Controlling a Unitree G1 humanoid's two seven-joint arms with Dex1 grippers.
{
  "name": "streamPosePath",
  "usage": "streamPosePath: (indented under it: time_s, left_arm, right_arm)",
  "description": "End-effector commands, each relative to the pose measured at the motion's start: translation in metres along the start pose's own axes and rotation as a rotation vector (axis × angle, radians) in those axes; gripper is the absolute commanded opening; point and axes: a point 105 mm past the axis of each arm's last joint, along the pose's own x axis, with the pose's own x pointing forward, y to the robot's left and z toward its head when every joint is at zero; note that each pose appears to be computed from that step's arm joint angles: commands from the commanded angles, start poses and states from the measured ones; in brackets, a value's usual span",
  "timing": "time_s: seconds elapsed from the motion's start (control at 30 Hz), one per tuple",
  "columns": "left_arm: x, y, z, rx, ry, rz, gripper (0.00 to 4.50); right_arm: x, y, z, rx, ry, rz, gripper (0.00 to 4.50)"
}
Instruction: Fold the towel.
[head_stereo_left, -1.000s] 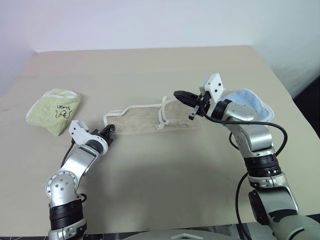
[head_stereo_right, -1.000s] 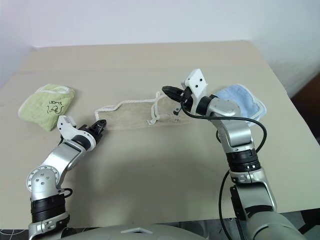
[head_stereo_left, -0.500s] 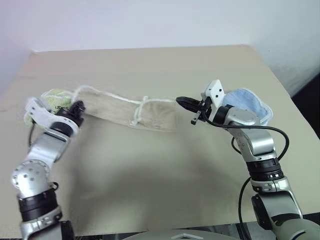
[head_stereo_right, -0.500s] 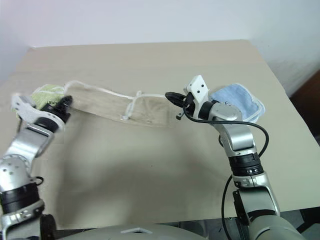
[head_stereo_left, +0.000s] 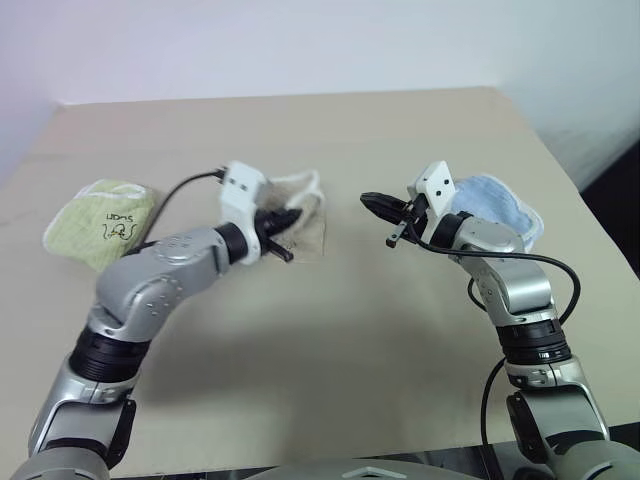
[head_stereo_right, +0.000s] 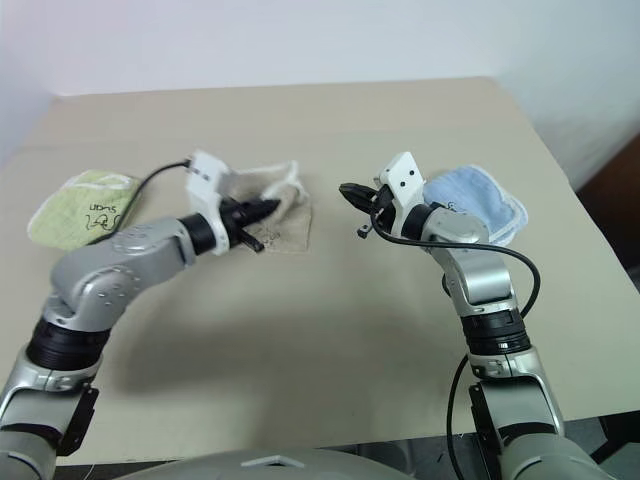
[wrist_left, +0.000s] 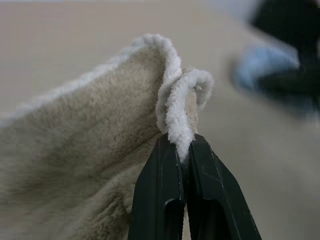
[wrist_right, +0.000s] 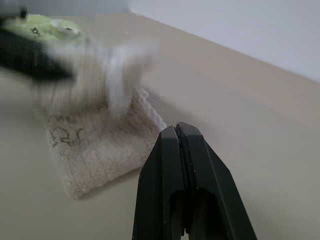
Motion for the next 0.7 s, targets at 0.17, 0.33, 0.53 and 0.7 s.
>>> streamPosePath:
  time_s: [0.17,0.33,0.53,0.7]
  left_arm:
    - [0.004,0.006,0.002,0.110,0.010,0.006,1.35]
    - [0.001,0.005,0.010,0.051,-0.049,-0.002,3.05]
    - [-0.016,0.008,0.034,-0.048,-0.215,0.007,4.48]
    - [-0.045,0.045,0.052,-0.107,-0.347,0.152,4.48]
  right_arm:
    - [-0.008,-0.002,0.014,-0.041,-0.048,-0.043,0.00]
    - [-0.006,0.000,0.015,-0.041,-0.052,-0.033,0.00]
    - [0.000,0.003,0.021,-0.046,-0.070,-0.012,0.00]
    - [0.007,0.010,0.032,-0.036,-0.103,0.027,0.00]
